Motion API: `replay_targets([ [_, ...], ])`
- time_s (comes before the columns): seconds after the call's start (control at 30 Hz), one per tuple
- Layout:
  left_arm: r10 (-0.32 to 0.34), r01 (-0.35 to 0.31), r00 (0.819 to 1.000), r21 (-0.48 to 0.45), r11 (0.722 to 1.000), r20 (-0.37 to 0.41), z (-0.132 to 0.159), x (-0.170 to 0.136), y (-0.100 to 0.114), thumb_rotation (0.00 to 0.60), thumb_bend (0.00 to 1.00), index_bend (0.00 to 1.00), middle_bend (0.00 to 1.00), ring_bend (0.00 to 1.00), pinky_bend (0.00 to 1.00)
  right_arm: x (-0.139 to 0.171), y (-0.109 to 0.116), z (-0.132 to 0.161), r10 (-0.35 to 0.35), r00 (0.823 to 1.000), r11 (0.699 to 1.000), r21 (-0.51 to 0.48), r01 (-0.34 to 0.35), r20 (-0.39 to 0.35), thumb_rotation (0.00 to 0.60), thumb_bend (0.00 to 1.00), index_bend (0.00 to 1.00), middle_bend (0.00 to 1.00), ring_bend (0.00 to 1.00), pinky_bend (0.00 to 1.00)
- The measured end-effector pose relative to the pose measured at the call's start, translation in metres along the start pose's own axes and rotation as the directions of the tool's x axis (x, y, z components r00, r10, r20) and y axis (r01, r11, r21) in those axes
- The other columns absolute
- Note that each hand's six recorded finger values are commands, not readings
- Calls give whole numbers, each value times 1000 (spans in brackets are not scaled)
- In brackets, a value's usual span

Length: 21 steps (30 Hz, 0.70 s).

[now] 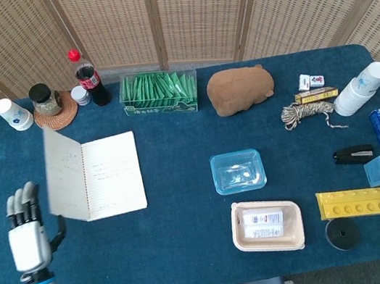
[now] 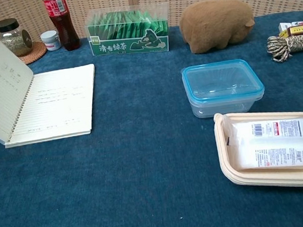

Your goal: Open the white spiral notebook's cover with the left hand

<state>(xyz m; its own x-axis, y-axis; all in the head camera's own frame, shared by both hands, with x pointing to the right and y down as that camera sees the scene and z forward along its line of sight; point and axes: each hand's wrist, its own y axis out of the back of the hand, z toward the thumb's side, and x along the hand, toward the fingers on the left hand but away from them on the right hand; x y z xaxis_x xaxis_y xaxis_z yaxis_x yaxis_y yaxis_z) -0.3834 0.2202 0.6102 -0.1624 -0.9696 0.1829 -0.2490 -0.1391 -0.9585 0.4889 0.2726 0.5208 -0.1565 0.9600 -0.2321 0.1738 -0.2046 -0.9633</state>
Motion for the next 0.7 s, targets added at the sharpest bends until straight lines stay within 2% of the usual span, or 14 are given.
replay_targets([
  [0.17, -42, 47, 995, 61, 997, -90, -31, -10, 5, 600, 398, 0, 0, 0, 0, -2, -1, 3, 7, 1000, 1000, 2, -7, -11, 600, 185, 197, 204, 167, 289],
  [0.3, -58, 69, 991, 87, 994, -119, -45, -12, 16, 600, 397, 0, 0, 0, 0, -4, -3, 7, 13, 1000, 1000, 3, -13, -20, 600, 185, 197, 203, 167, 288],
  [0.53, -73, 76, 997, 89, 993, -36, -38, -12, 33, 600, 397, 0, 0, 0, 0, -7, -9, 15, 29, 999, 1000, 7, -29, -38, 600, 184, 197, 203, 167, 288],
  [0.7, -141, 137, 990, 103, 985, 32, -32, -18, 38, 600, 396, 0, 0, 0, 0, -9, -10, 17, 47, 998, 999, 18, -47, -37, 600, 185, 197, 202, 167, 288],
])
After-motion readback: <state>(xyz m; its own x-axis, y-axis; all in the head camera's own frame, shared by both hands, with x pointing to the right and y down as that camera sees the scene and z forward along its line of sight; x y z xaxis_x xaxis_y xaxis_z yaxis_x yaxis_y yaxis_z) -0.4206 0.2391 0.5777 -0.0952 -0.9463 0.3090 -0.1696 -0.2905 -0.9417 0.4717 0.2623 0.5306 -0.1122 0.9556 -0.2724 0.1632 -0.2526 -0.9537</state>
